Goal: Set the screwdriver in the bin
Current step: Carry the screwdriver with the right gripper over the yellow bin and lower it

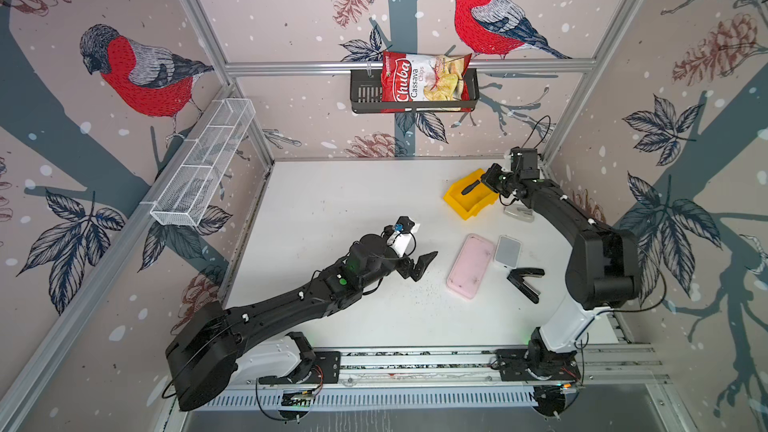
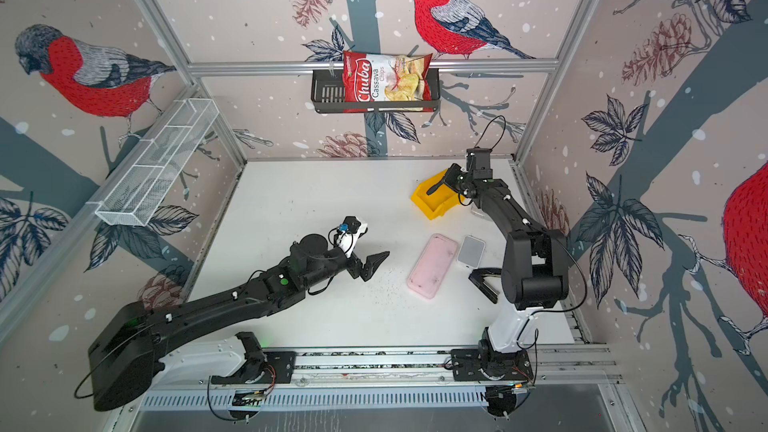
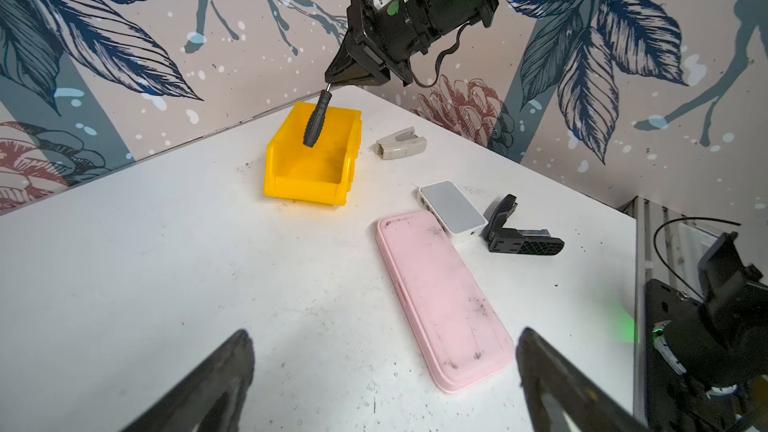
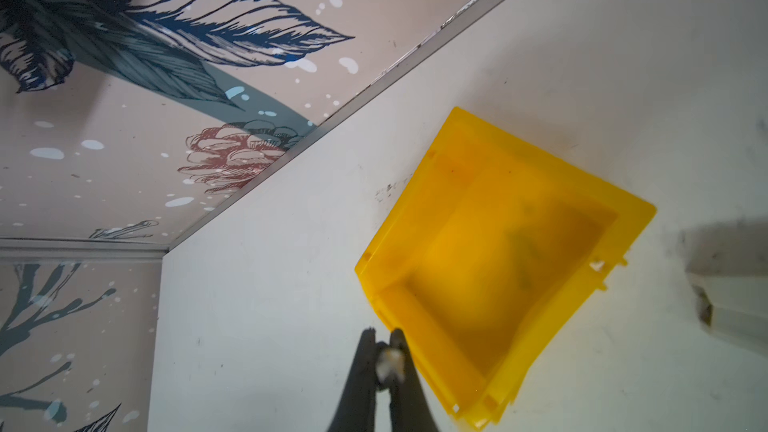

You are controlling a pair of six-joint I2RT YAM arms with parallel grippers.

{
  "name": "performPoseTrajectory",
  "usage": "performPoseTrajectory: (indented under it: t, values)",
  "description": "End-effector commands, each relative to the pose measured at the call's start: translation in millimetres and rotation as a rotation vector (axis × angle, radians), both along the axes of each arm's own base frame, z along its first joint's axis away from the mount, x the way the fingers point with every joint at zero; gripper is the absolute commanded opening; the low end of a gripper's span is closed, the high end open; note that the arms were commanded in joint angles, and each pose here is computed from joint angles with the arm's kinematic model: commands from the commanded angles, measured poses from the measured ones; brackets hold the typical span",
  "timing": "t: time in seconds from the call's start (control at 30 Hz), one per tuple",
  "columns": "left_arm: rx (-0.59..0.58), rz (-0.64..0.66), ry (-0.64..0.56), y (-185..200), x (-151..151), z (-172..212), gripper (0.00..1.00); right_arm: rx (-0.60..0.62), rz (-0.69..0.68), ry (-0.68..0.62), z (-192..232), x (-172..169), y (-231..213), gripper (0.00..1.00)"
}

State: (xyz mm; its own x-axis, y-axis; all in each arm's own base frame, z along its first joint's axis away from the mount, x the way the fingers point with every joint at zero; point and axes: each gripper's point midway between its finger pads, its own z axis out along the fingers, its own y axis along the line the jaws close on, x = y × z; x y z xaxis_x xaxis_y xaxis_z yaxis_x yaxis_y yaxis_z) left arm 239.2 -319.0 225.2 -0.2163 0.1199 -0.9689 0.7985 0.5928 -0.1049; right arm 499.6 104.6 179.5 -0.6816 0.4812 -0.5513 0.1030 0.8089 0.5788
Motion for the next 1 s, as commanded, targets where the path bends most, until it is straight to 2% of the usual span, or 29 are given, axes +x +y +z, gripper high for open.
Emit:
performPoseTrajectory:
  t: [0.0,0.23,0.5,0.97]
  values:
    - [-0.042,0.026,-0.054,0.9,4.7,14.3,0.97,-0.066,0.0,0.003,-8.0,6.1,-9.9,0.0]
    - [-0.01,0.011,-0.062,3.8,0.4,10.2,0.97,-0.131,-0.023,0.052,-38.5,15.1,-18.8,0.0]
    - [-0.007,0.011,-0.077,5.9,-0.6,10.5,0.98,-0.146,-0.006,0.116,-64.1,17.3,-18.3,0.0]
    - [0.023,0.055,-0.085,21.7,-2.0,7.3,0.98,-0.156,0.02,0.168,-81.5,16.8,-11.1,0.01]
